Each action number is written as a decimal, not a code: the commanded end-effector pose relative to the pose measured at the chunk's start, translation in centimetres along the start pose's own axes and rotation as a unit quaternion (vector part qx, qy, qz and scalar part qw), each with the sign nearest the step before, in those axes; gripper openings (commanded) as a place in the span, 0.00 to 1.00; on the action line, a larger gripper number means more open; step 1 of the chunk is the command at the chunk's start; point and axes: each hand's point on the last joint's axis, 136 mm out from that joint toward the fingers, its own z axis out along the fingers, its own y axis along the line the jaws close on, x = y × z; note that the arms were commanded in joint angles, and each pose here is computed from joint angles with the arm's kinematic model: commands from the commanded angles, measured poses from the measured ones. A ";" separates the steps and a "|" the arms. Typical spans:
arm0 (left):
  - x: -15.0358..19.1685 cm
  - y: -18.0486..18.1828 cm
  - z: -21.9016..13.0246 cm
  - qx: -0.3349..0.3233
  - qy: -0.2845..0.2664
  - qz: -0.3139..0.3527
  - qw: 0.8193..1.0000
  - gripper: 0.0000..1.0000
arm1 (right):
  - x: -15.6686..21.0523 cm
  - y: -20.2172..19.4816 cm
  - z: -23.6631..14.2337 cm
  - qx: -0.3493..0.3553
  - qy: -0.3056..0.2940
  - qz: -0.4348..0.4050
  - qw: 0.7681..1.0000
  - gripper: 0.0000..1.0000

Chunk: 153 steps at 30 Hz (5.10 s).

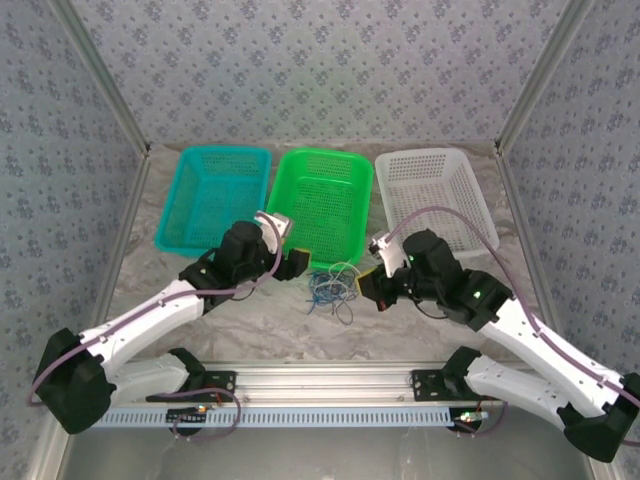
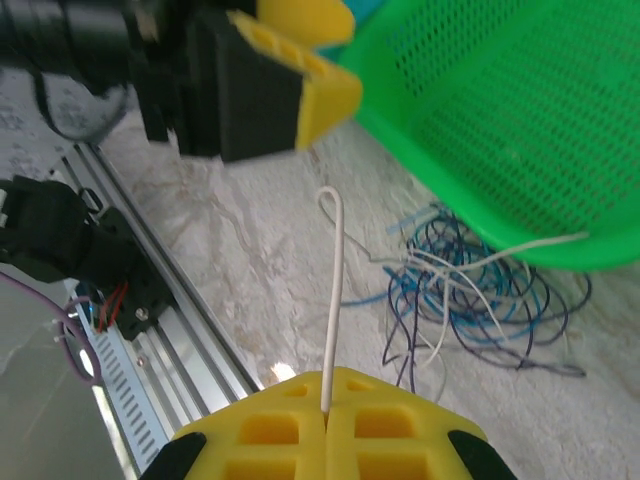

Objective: Untangle the cables

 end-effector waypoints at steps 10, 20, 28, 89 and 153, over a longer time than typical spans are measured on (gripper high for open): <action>-4.2 -8.4 -2.3 0.176 -0.116 0.064 0.975 0.77 | -4.0 -0.1 -1.6 0.023 -0.046 -0.037 0.998 0.00; -5.1 -11.2 -2.3 0.229 -0.134 0.067 0.962 0.80 | -6.5 0.1 -1.8 0.026 -0.070 -0.054 0.996 0.00; -6.0 -12.0 -0.8 0.228 -0.133 0.063 0.963 0.76 | -6.5 0.0 -1.1 0.022 -0.062 -0.050 0.997 0.00; -22.0 -9.9 -11.3 0.055 -0.275 0.101 0.955 0.00 | 2.9 -12.1 6.0 0.309 0.008 0.098 0.946 0.17; -20.5 0.4 -6.8 0.000 -0.211 0.035 0.977 0.00 | -5.7 -13.0 3.4 0.341 -0.012 -0.017 0.940 0.00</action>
